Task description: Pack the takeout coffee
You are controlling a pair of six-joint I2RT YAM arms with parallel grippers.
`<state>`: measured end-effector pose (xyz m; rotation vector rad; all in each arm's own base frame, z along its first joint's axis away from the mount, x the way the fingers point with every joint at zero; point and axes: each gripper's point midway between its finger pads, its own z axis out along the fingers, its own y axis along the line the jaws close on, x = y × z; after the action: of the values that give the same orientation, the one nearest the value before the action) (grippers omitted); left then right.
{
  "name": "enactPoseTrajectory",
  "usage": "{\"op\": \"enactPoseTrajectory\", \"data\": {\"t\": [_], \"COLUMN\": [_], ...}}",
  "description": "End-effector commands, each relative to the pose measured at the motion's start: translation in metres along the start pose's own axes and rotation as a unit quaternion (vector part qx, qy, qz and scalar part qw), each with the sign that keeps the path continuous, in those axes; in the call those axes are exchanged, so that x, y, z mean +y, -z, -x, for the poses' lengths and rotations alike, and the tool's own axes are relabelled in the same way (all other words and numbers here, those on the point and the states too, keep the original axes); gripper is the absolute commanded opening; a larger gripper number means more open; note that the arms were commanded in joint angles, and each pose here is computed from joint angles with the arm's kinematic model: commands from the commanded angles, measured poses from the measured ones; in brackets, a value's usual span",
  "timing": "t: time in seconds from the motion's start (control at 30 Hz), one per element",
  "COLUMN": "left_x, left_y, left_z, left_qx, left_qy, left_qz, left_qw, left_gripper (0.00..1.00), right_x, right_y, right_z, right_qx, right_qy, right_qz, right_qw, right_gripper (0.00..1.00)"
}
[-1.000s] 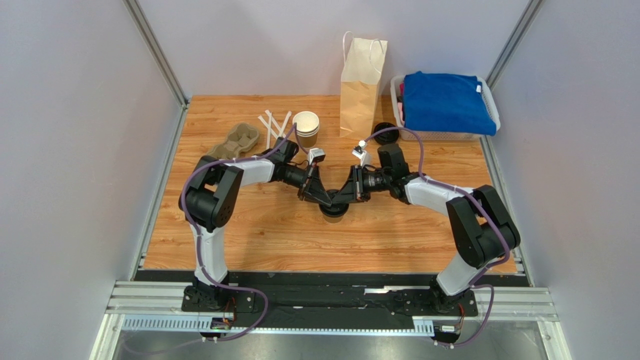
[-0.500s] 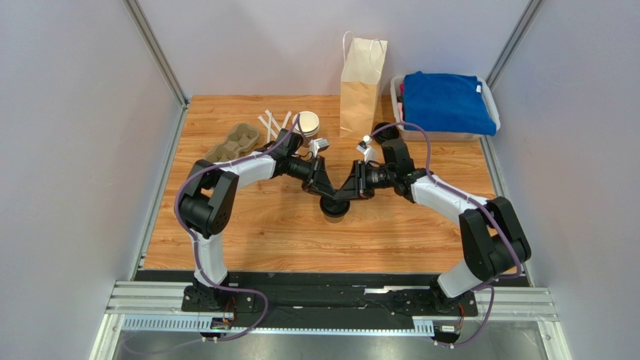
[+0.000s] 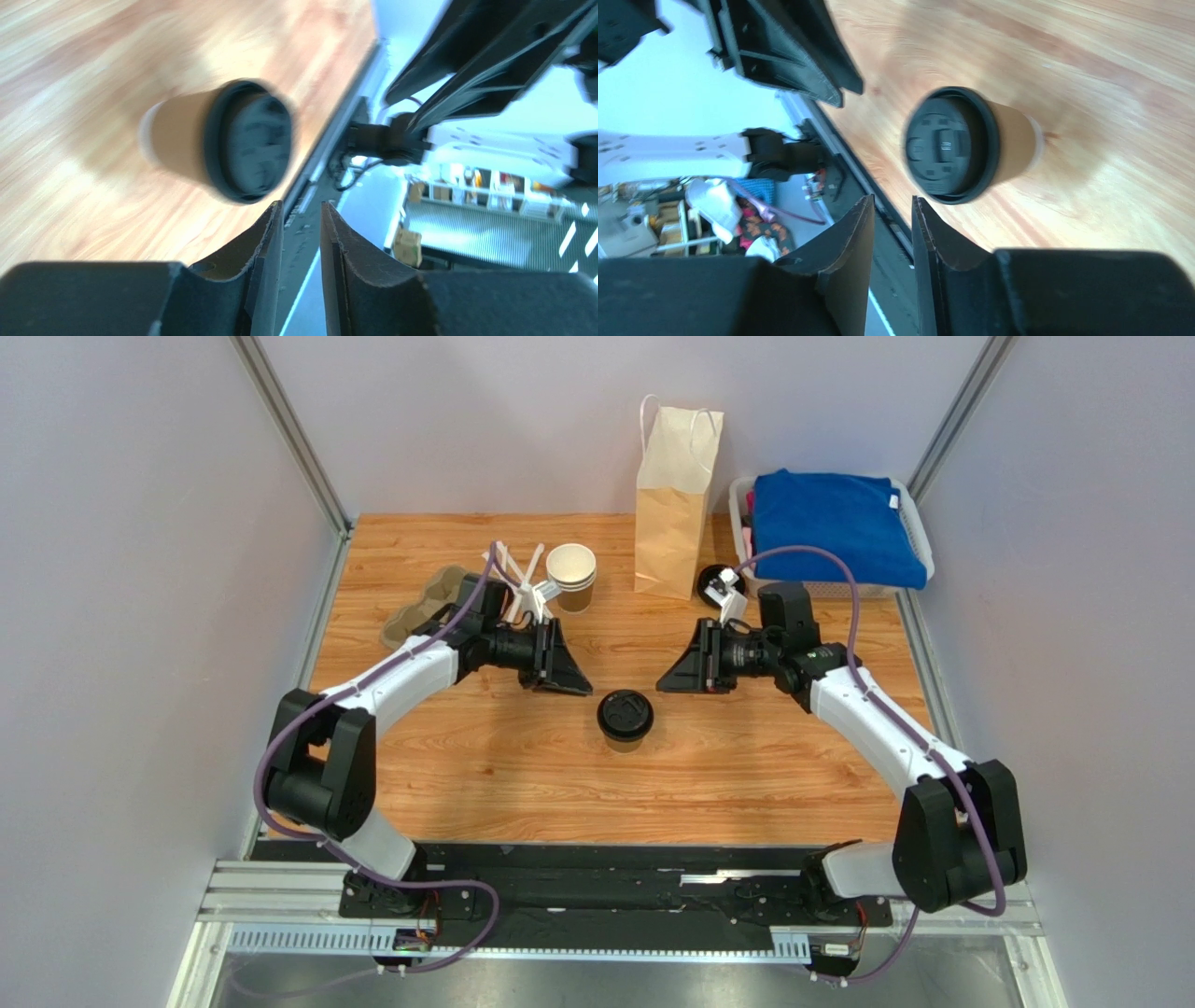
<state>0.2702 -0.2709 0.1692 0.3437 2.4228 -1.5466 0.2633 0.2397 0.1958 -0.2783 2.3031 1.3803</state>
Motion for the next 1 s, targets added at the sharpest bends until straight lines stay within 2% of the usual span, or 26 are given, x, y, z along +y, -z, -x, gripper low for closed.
{"op": "enactPoseTrajectory", "data": {"t": [0.0, 0.27, 0.53, 0.67, 0.7, 0.73, 0.77, 0.87, 0.97], "left_x": [0.032, 0.058, 0.041, 0.029, 0.032, 0.03, 0.023, 0.007, -0.004], "left_y": [-0.004, -0.019, -0.018, -0.001, 0.003, 0.005, 0.009, 0.007, -0.001], "left_z": [-0.015, -0.015, -0.014, -0.008, -0.01, -0.011, -0.007, -0.015, -0.017], "left_qx": [0.016, 0.04, 0.035, 0.01, 0.011, 0.012, 0.006, 0.021, 0.02], "left_qy": [0.009, 0.03, 0.002, -0.056, -0.074, -0.086, -0.105, -0.153, -0.152], "left_qz": [0.056, 0.072, 0.043, 0.076, 0.095, 0.102, 0.11, 0.133, 0.153], "left_qw": [0.998, 0.996, 0.998, 0.995, 0.993, 0.991, 0.988, 0.979, 0.976], "left_gripper": [0.36, 0.36, 0.37, 0.46, 0.51, 0.63, 0.69, 0.7, 0.67], "right_x": [-0.039, -0.063, -0.054, -0.04, -0.039, -0.037, -0.038, -0.031, -0.031], "right_y": [-0.007, -0.022, -0.019, -0.008, -0.005, -0.004, -0.003, -0.006, -0.015], "right_z": [-0.009, -0.01, -0.013, -0.01, -0.007, -0.004, -0.004, -0.001, -0.002], "right_qx": [0.014, 0.027, 0.03, 0.017, 0.011, 0.005, 0.003, -0.002, 0.001], "right_qy": [0.002, -0.019, -0.018, 0.006, 0.013, 0.02, 0.027, 0.047, 0.06], "right_qz": [-0.063, -0.081, -0.061, -0.065, -0.07, -0.078, -0.095, -0.108, -0.125], "right_qw": [0.998, 0.996, 0.998, 0.998, 0.997, 0.997, 0.995, 0.993, 0.99], "right_gripper": [0.29, 0.28, 0.29, 0.37, 0.4, 0.42, 0.43, 0.43, 0.42]}}
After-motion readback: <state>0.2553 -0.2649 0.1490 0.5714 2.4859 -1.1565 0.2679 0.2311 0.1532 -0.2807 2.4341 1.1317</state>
